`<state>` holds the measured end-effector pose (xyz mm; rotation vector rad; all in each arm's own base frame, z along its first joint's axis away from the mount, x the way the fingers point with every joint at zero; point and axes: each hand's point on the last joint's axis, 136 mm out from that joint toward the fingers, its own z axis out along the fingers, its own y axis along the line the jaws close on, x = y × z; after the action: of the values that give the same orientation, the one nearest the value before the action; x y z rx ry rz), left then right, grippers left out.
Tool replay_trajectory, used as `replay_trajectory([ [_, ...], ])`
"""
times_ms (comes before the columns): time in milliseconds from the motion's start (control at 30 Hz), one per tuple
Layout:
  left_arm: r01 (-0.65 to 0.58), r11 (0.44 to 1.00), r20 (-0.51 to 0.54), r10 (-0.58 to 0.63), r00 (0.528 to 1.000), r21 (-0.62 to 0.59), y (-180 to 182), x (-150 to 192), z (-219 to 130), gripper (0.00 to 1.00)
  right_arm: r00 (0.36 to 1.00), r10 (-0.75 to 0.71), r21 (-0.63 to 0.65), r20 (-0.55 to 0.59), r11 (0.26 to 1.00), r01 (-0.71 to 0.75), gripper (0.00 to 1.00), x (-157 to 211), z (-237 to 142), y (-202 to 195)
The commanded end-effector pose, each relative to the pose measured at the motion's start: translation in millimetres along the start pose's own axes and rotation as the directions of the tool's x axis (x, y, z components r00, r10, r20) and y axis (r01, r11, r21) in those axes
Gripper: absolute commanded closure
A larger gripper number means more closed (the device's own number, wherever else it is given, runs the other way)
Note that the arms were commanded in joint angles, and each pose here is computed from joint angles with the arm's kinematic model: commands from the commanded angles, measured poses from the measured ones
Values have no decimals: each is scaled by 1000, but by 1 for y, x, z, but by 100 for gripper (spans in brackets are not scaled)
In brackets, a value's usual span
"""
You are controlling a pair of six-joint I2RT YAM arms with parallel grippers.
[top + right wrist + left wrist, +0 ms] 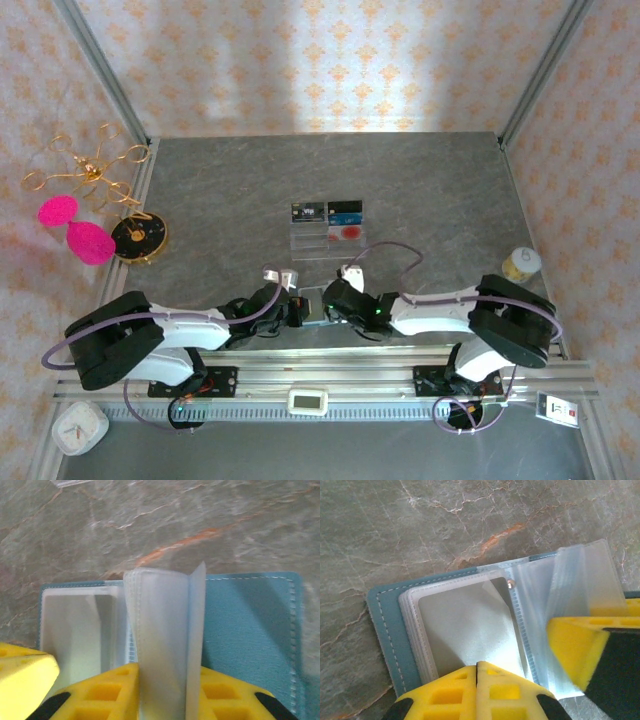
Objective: Take the credit cards out of the card holder
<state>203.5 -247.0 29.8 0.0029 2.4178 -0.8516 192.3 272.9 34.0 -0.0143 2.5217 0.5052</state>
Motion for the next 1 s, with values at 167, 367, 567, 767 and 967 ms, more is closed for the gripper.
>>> replay_trajectory([
  [167, -55, 995, -39, 52, 998, -82, 20, 12, -1, 100, 997, 29, 225, 68, 973, -44, 70, 0, -21, -71],
  [367, -60, 997, -33, 58, 998, -58, 13, 8, 0, 100, 992, -12, -88, 129, 996, 23, 70, -35, -59, -8],
  [567, -57, 998, -18, 56, 998, -37, 5, 2, -1, 100, 996, -83, -292, 15, 953, 84, 73, -27, -52, 59],
  [767, -23, 999, 62, 26, 998, -42, -1, -18, -21, 81, 988, -153, -217, -7, 965, 148, 71, -18, -24, 62],
  [967, 34, 996, 253, -13, 967, -80, 11, -50, -64, 60, 967, -252, -113, -36, 963, 246, 70, -9, -3, 60],
])
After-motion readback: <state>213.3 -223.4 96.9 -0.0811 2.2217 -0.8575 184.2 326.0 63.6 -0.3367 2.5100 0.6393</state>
